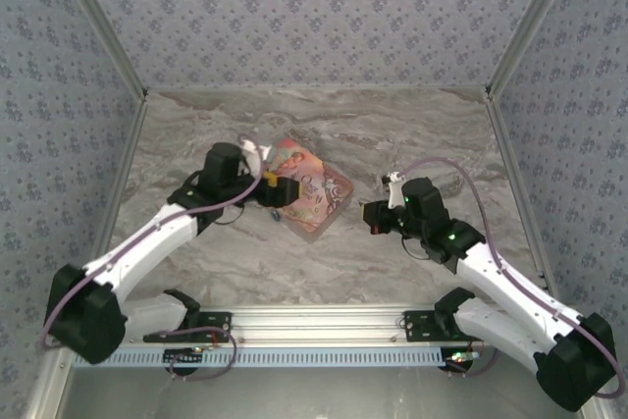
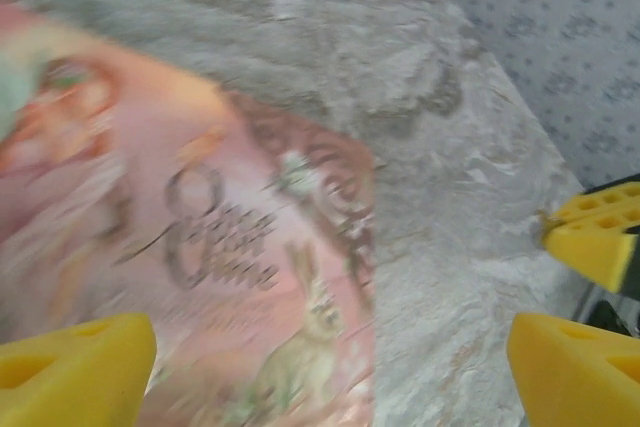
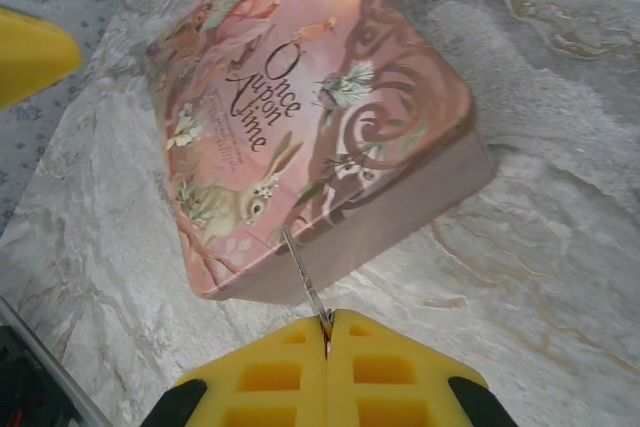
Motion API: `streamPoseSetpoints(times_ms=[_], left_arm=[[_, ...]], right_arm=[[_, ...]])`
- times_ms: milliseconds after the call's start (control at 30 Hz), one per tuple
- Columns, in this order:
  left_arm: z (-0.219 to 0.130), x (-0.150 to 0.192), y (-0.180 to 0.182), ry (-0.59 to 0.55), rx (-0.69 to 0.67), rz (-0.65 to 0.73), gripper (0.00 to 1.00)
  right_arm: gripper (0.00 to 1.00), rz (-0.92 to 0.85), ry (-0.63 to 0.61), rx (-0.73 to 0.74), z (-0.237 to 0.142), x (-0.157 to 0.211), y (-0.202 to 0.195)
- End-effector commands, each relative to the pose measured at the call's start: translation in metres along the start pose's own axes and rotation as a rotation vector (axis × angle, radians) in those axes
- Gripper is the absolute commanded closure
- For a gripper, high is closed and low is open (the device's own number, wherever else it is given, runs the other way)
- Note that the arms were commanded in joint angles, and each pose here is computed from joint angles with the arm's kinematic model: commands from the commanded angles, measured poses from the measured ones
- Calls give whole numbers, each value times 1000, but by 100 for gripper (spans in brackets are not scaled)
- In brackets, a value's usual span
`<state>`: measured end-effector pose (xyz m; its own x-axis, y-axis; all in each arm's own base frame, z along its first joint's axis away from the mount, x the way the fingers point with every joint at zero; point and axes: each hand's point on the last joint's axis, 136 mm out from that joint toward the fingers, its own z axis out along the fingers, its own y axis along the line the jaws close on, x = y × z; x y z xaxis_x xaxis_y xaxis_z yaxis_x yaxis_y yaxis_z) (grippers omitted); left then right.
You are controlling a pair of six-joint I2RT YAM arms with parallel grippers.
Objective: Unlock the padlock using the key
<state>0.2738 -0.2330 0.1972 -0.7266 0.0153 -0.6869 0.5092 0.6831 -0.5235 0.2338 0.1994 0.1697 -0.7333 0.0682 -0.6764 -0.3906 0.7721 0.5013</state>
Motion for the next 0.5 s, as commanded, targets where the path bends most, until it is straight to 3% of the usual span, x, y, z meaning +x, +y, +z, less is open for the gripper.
streamPoseSetpoints(times_ms=[0, 233, 467], left_arm=[[-19, 26, 29, 20, -91, -126, 8], [-21, 70, 61, 95, -116, -266, 10], [12, 70, 71, 67, -13, -261, 11]], right_arm=[[100, 2, -35, -22, 3, -10, 7], [100, -15, -21, -39, 11, -12, 14], [100, -34, -8, -45, 12, -10, 18]])
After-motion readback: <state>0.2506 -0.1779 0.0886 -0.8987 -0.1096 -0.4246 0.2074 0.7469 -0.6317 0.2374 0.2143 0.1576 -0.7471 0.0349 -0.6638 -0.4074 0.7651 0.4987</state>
